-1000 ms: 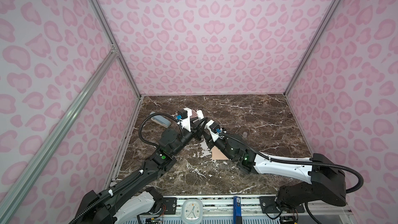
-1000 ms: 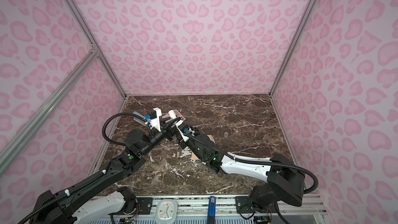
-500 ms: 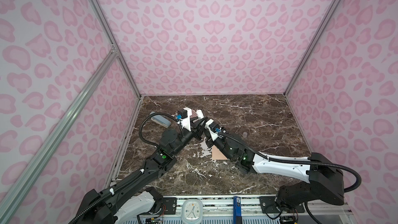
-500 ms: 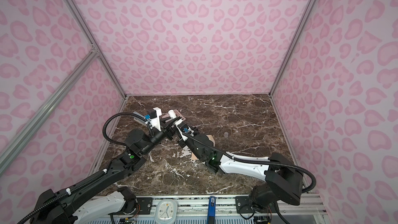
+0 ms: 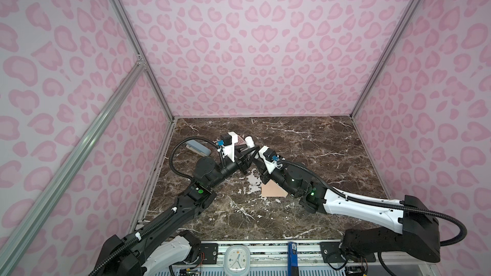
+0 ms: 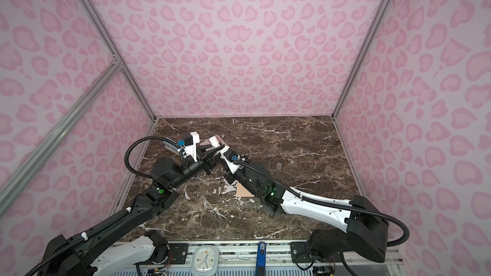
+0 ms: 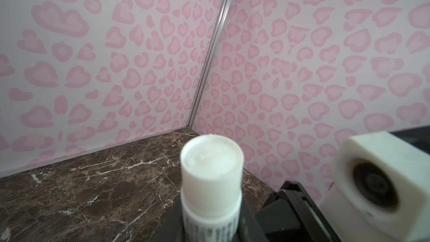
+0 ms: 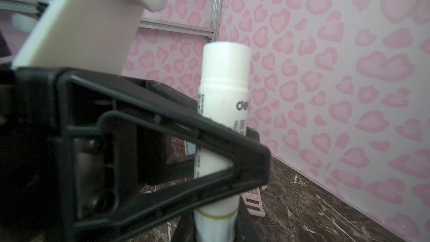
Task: Place the letter into the envelope and seal it
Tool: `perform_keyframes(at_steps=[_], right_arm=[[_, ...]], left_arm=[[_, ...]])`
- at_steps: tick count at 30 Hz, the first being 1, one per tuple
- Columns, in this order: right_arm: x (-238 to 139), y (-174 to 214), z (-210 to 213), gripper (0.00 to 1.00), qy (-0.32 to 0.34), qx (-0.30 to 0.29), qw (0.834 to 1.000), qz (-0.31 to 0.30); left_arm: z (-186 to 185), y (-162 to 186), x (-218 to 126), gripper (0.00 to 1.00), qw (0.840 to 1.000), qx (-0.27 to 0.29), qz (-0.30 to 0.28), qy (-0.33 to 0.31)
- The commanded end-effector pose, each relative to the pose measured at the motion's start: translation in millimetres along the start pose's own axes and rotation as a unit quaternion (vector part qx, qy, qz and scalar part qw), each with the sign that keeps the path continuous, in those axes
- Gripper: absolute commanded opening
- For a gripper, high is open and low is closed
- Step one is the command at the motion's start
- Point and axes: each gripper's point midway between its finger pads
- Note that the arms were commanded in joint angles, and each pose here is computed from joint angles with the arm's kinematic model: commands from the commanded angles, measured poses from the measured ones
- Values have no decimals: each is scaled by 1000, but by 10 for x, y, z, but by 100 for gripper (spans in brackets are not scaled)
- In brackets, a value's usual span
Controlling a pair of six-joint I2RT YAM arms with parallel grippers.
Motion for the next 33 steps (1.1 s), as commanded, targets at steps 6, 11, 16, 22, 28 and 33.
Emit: perform_keyframes(at_steps=[6, 11, 16, 22, 28, 33], right_arm=[[-301, -419, 342, 10, -180, 59, 979, -71], [-440, -517, 381, 9, -251, 90, 961, -74], [-502, -534, 397, 10, -288, 100, 950, -67], [-355, -362, 254, 39, -221, 68, 972, -43], [-149, -20, 27, 57, -81, 3, 997, 10], [-98, 78, -122, 57, 28, -12, 1000, -5]], left_arm=[[-299, 135, -73, 4, 990, -14, 61, 126], [-419, 121, -147, 4, 982, -11, 74, 172], [-406, 74, -183, 4, 981, -19, 64, 184], [-322, 24, -137, 4, 986, -23, 53, 159], [164, -122, -93, 4, 1000, -9, 18, -24], [321, -275, -190, 4, 993, 1, -35, -116]])
Point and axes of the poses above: each gripper's point midway between its finger pads, its own x axis out along the fingers, its own z axis along the line the jaws close on, y = z × x, and after that the axes turned 1 degree about -x, right-handed
